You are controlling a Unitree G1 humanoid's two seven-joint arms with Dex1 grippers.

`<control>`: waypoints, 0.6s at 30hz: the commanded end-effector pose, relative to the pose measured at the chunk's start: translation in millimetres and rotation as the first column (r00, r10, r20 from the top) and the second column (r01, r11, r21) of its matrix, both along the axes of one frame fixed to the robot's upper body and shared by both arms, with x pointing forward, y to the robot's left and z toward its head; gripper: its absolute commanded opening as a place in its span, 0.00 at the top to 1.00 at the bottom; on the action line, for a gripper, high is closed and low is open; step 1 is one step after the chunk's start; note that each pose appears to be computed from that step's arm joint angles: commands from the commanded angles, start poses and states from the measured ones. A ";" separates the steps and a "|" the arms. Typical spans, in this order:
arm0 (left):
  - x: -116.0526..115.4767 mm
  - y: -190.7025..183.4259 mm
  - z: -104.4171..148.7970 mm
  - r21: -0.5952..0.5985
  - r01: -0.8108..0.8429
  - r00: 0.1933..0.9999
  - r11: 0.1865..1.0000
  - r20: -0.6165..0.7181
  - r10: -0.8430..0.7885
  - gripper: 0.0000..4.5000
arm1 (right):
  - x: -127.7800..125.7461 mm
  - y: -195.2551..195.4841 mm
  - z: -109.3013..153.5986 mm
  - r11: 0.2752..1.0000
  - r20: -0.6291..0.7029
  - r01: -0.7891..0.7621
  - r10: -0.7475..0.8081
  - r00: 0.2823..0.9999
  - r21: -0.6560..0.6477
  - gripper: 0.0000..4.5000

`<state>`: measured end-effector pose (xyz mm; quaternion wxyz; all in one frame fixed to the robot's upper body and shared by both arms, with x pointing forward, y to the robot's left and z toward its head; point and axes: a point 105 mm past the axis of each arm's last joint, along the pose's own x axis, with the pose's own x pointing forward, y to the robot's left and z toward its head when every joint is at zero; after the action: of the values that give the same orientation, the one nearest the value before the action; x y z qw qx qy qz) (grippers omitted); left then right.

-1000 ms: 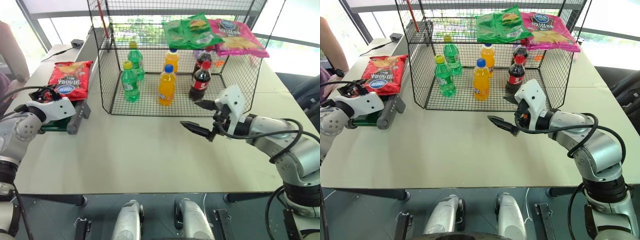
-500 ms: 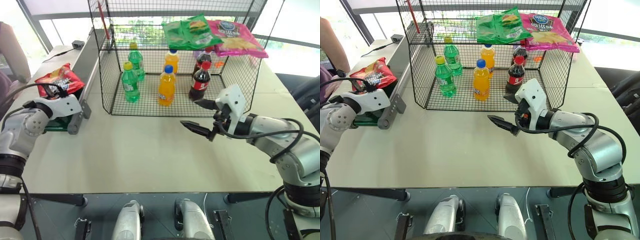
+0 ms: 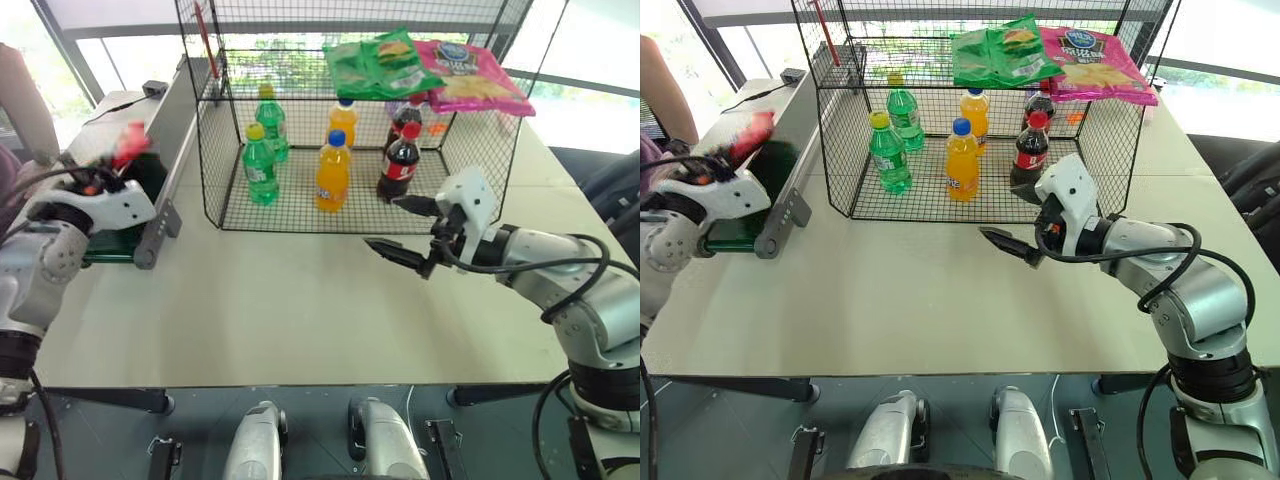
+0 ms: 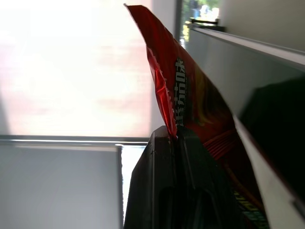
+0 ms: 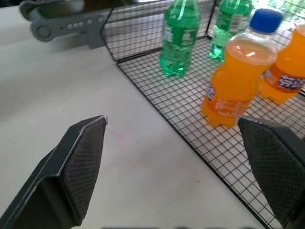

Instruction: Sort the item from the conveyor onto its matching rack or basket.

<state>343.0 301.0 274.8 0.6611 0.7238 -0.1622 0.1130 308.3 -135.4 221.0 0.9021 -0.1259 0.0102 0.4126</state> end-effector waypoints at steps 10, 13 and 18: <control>-79.4 -97.0 90.7 0.270 0.206 0.851 0.941 0.425 -0.309 0.99 | 23.8 -51.0 40.0 0.994 0.142 0.113 -0.113 0.983 0.009 0.00; -72.6 -120.8 88.2 0.281 0.313 0.830 0.907 0.382 -0.406 0.99 | 24.9 -62.6 50.3 0.990 0.168 0.141 -0.143 0.975 0.025 0.00; -42.9 -141.3 80.8 0.305 0.374 0.823 0.876 0.325 -0.465 0.99 | 15.6 -78.5 64.0 0.981 0.201 0.190 -0.195 0.960 0.045 0.00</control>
<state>293.3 161.5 351.4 0.5484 0.6980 -0.4533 0.0803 332.9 -208.1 263.9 0.9356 -0.1408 -0.0402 0.3212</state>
